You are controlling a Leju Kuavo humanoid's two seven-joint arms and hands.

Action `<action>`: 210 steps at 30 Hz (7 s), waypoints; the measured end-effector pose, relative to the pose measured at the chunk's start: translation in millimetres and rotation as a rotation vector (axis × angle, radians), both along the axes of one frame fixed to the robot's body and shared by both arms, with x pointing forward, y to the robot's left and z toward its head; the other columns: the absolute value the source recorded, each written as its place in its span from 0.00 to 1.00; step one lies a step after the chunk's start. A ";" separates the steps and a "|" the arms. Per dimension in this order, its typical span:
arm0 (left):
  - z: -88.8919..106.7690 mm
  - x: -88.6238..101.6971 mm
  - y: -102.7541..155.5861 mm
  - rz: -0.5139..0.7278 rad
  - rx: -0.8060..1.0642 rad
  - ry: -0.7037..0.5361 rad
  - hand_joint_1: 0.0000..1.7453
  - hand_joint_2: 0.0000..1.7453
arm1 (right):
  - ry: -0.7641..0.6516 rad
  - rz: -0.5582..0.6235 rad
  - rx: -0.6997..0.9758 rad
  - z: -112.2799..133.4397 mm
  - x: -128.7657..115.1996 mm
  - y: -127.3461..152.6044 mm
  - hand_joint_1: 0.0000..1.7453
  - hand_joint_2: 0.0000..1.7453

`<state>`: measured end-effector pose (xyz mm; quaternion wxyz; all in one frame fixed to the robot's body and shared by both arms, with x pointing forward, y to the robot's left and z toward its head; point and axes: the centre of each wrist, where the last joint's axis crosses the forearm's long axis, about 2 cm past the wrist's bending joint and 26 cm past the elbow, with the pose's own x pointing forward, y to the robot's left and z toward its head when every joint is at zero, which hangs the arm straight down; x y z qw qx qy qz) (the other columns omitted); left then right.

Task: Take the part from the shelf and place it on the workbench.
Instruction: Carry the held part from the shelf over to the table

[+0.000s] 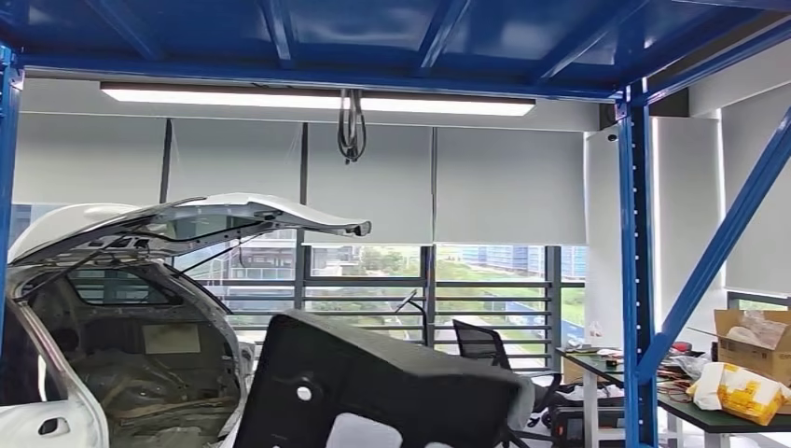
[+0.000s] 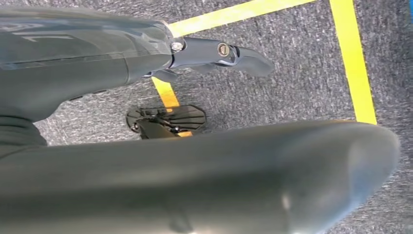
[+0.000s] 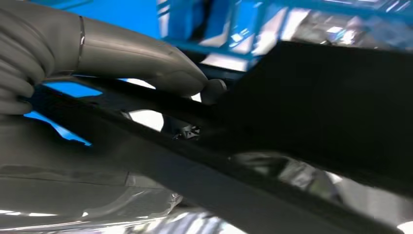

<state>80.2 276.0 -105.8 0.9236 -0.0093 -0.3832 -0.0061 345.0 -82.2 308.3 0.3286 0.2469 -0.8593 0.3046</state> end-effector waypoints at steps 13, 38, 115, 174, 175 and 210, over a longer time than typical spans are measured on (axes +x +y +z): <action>-0.8 -3.2 11.9 0.012 0.000 -0.035 0.00 0.00 | -0.081 0.096 0.017 8.5 -21.4 9.3 1.00 1.00; -1.7 -8.5 17.5 0.030 -0.012 -0.037 0.00 0.00 | -0.082 0.071 0.026 3.9 -23.6 -3.5 1.00 1.00; -1.6 -9.3 36.0 0.006 0.044 -0.026 0.00 0.00 | -0.124 0.138 0.011 4.8 -23.5 -7.0 1.00 1.00; 4.4 -67.9 132.0 0.301 0.275 0.360 0.00 0.00 | -0.168 0.084 -0.090 -39.0 -35.1 -35.0 1.00 1.00; 4.5 -67.1 132.3 0.306 0.276 0.355 0.00 0.00 | -0.171 0.084 -0.089 -38.7 -35.6 -35.0 1.00 1.00; 5.8 -45.8 130.8 0.256 0.252 0.264 0.00 0.00 | -0.263 0.038 -0.011 -29.4 -48.5 -47.5 1.00 1.00</action>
